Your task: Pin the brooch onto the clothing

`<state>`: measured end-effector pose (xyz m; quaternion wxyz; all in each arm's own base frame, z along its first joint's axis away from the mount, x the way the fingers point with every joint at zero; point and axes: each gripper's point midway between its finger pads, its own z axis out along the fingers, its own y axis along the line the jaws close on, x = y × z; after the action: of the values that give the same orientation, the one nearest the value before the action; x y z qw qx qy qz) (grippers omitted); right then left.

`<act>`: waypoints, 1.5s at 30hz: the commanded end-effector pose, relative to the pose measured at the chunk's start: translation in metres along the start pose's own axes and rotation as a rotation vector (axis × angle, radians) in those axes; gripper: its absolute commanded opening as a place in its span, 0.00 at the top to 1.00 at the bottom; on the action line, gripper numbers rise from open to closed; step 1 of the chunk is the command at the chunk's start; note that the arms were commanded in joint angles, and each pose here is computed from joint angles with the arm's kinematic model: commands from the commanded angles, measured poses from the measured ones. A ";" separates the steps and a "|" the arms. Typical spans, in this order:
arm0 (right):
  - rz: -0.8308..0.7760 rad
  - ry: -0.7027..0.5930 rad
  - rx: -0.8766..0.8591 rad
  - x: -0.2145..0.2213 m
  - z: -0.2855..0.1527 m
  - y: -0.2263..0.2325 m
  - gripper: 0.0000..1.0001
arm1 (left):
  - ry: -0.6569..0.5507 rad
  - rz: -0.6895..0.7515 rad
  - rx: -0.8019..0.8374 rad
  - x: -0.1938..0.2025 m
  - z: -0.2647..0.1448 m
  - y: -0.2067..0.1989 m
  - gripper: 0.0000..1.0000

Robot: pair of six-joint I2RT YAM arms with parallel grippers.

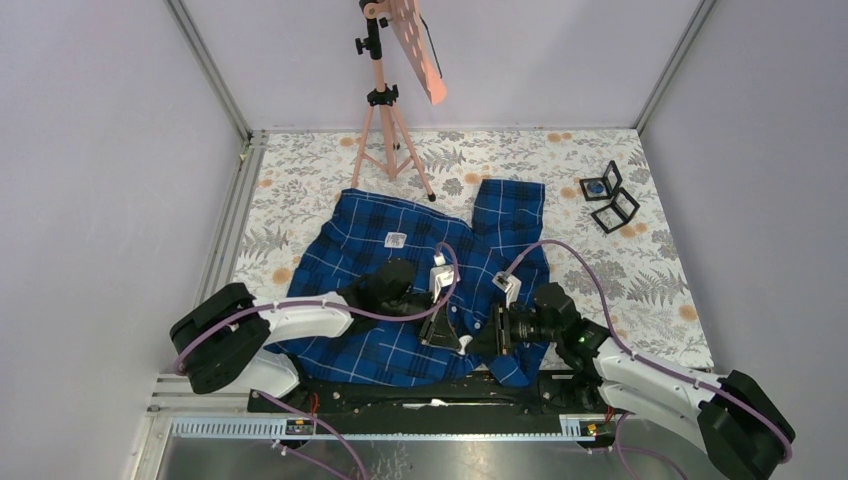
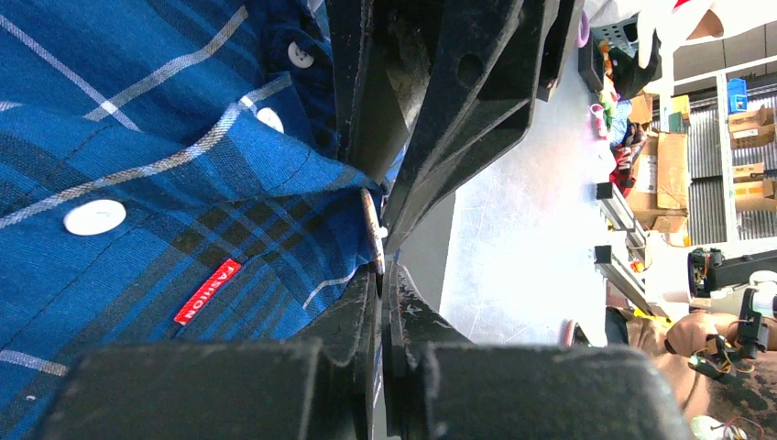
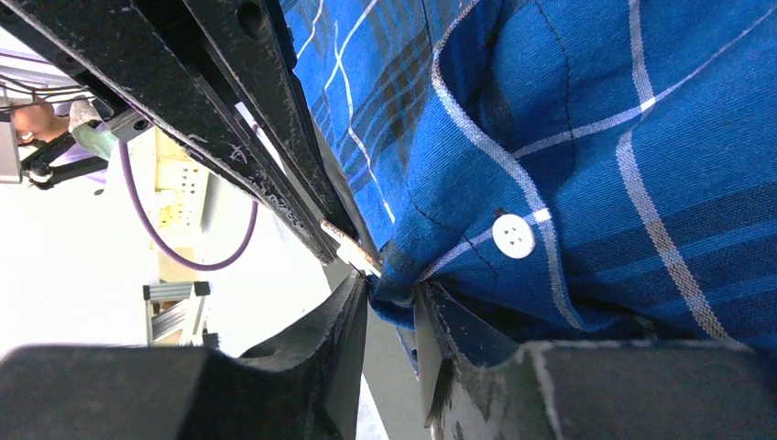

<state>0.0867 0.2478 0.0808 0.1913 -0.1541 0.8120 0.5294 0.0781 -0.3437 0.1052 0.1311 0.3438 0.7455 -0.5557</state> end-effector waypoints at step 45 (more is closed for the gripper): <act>-0.068 -0.124 0.023 -0.027 -0.012 0.009 0.50 | -0.016 0.008 0.105 -0.030 -0.002 -0.009 1.00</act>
<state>0.0939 0.2452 0.0904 0.2196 -0.1442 0.8056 0.5310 0.0936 -0.3474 0.1023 0.0991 0.3227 0.7526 -0.5654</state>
